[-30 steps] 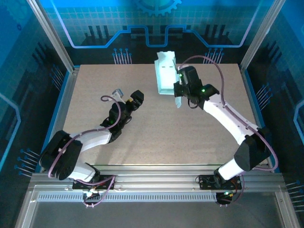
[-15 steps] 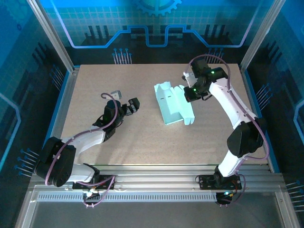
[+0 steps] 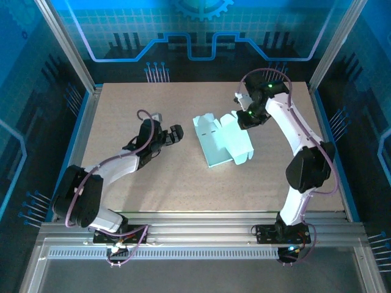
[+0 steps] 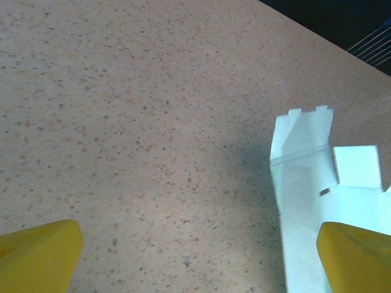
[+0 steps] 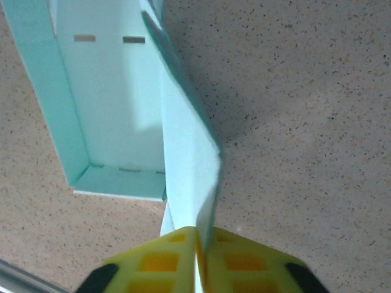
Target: Fold the paper box
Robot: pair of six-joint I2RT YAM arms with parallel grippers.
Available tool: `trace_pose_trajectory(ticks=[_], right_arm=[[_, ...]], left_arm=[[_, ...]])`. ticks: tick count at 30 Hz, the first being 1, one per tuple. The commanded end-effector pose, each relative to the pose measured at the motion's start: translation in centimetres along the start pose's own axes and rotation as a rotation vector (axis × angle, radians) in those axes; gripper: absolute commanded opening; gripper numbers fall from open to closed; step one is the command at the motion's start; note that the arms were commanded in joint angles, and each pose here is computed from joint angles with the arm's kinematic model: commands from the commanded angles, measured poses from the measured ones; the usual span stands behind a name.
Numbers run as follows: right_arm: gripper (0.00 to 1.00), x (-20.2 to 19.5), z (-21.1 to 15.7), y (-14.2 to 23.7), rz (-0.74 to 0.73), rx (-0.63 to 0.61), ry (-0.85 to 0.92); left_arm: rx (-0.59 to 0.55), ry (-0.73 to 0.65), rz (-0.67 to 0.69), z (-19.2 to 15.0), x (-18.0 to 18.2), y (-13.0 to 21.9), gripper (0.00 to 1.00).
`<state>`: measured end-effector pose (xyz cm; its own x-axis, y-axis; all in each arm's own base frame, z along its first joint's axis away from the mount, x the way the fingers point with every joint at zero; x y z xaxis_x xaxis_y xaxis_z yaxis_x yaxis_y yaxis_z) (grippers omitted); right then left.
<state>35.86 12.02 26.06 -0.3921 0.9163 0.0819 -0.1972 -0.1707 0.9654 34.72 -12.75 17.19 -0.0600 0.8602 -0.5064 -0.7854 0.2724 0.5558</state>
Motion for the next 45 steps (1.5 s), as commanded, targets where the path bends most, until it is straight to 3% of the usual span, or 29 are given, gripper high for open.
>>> trace_pose_trajectory(ticks=[1,8,12,16,24,29,35,45], right_arm=[[0.32,0.6,0.3,-1.3,-0.025,0.074,0.026],[0.60,1.5,1.8,-0.2,0.012,-0.029,0.030],[0.78,1.3,1.8,1.8,0.020,-0.147,-0.011],[0.89,0.6,0.9,4.0,-0.038,-0.272,-0.102],[0.88,0.1,-6.6,5.9,-0.164,-0.523,-0.415],[0.82,2.7,-12.7,3.7,-0.140,-0.654,-0.665],[0.75,5.1,-15.9,-1.5,-0.135,-0.583,-0.944],[0.66,10.9,-12.9,-5.7,-0.148,-0.456,-1.079]], left_arm=[[0.125,0.042,0.037,-0.7,-0.2,-0.6,0.99],[0.145,0.046,0.045,-0.6,-0.3,-2.0,0.99],[0.137,0.027,0.025,0.0,-0.8,-2.6,0.99],[0.148,0.017,0.007,0.6,-1.2,-3.6,0.99],[0.174,0.017,0.008,1.1,-1.4,-4.8,0.99],[0.170,0.011,0.030,0.8,-0.9,-4.9,0.99],[0.174,0.021,0.030,0.4,-0.6,-4.8,0.99],[0.167,0.013,0.021,-0.1,-0.2,-3.2,0.99]])
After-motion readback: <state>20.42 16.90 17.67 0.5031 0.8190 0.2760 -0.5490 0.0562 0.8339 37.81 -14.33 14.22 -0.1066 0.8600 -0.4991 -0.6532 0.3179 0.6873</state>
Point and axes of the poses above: each hand's point on the last joint's axis, 136 mm out from that joint toward the fingers, its own y axis back along the fingers, its own x axis along the line the jaws close on, z = x × y, the point moved 7 cm from there along y, back along the fingers, and after that the axes turned 1 degree about y, right-handed, at the moved point
